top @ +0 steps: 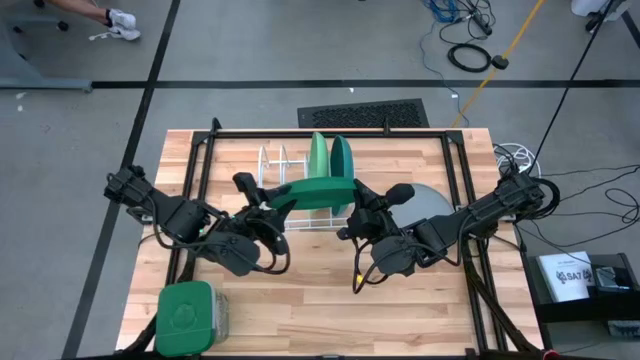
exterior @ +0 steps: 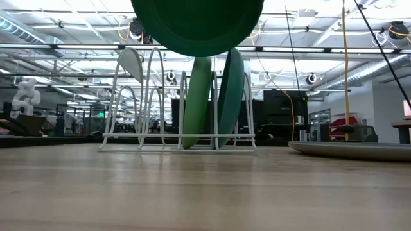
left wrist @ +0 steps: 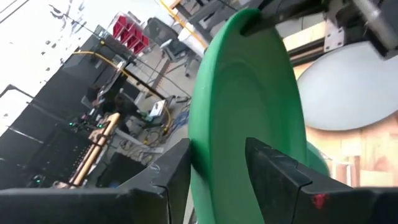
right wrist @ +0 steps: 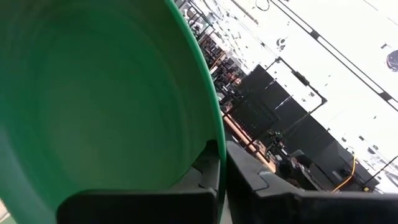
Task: Sort dishes
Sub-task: Put the dark green plate into the dish rack
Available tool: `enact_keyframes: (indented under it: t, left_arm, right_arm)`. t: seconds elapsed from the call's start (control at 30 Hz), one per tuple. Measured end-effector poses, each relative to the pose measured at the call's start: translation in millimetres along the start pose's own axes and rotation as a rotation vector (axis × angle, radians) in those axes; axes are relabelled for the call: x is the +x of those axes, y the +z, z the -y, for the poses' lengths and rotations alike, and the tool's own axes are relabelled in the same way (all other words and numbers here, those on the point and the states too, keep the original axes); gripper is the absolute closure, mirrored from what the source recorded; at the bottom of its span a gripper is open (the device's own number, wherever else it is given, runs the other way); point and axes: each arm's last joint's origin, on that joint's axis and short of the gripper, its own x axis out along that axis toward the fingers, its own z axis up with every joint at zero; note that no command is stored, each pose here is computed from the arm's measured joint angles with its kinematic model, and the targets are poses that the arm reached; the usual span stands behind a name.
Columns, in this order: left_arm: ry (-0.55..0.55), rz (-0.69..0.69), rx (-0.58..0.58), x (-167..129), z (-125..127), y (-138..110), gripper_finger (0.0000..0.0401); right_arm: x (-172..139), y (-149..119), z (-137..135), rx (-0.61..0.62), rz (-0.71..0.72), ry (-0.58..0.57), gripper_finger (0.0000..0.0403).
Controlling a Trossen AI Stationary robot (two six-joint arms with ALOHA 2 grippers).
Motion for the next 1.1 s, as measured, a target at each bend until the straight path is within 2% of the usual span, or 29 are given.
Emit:
enact_keyframes:
  t: [0.17, 0.23, 0.3, 0.4, 0.47, 0.7, 0.9, 1.03, 1.1]
  left_arm:
    - [0.021, -0.04, 0.027, 12.2, 1.2, -2.6, 0.0249]
    - [0.025, -0.048, 0.034, 13.6, 0.3, -3.5, 0.0265]
    - [0.024, -0.055, 0.058, 13.9, 0.1, -4.7, 0.0297]
    - [0.05, -0.059, 0.098, 14.3, -1.4, -4.7, 0.037]
    - [0.053, -0.054, 0.125, 13.7, -3.1, -3.6, 0.0385]
    - [0.03, -0.048, 0.351, 8.1, -11.8, -5.2, 0.0388]
    - [-0.043, -0.018, 0.651, 2.9, -24.1, -8.9, 0.0389]
    - [-0.037, -0.002, 0.849, 2.9, -34.9, -8.6, 0.0389]
    - [-0.016, 0.017, 0.893, 2.6, -41.1, -5.5, 0.0389]
  right_arm:
    - [-5.0, 1.2, 0.1, -0.008, 0.009, 0.011, 0.0402]
    - [-7.6, 1.3, -0.1, -0.012, 0.014, 0.017, 0.0402]
    - [-10.3, 1.4, -0.2, -0.02, 0.019, 0.022, 0.0402]
    - [-13.4, 1.5, -0.2, -0.018, 0.023, 0.027, 0.0402]
    - [-14.8, 1.7, -0.6, -0.021, 0.031, 0.041, 0.0398]
    - [-24.8, 2.3, -6.3, -0.054, 0.113, 0.196, 0.0334]
    - [-42.3, 5.1, -8.9, -0.064, 0.21, 0.359, 0.0251]
    - [-48.6, 4.8, -9.1, -0.072, 0.224, 0.377, 0.022]
    - [-50.8, 4.7, -8.9, -0.081, 0.229, 0.378, 0.0215]
